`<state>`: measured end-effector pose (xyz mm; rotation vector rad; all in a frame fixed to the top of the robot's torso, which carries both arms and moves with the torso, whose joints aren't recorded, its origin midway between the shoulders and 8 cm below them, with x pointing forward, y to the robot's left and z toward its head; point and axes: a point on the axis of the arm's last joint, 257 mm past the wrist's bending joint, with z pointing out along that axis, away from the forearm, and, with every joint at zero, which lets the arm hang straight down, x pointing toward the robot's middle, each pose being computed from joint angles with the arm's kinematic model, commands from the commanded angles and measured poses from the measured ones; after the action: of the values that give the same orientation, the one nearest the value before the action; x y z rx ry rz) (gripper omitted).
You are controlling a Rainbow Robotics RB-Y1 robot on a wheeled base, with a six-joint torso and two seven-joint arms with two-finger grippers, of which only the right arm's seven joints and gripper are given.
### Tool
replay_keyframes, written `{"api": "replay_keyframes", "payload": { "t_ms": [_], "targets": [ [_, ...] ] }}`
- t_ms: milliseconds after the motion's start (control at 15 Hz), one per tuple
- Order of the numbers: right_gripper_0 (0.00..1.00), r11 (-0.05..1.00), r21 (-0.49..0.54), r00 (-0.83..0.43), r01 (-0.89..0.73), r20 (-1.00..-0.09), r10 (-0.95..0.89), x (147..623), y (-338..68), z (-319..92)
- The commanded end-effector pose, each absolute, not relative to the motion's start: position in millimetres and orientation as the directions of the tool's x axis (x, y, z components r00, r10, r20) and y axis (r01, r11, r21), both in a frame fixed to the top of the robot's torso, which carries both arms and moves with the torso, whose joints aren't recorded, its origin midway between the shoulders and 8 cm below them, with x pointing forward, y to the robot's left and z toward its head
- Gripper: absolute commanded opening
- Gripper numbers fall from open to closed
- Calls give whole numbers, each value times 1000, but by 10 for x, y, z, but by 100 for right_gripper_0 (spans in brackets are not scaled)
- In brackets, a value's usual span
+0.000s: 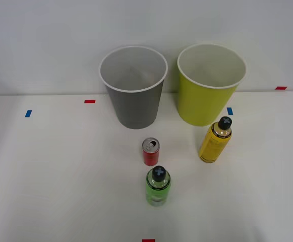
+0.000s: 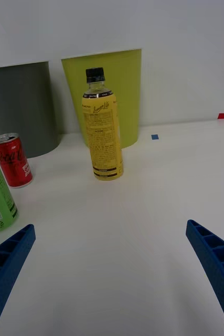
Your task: Put cans in the gray bin, plastic bottles in the light green bin
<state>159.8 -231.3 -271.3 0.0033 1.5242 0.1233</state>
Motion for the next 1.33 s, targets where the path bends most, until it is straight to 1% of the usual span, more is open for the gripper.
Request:
{"api": "replay_keyframes", "payload": {
  "t_ms": [67,1333],
  "targets": [
    [100,994,79,42,-78,-996,83,1599,-2313,-2712],
    [100,994,79,42,-78,-996,83,1599,-2313,-2712]
  ]
}}
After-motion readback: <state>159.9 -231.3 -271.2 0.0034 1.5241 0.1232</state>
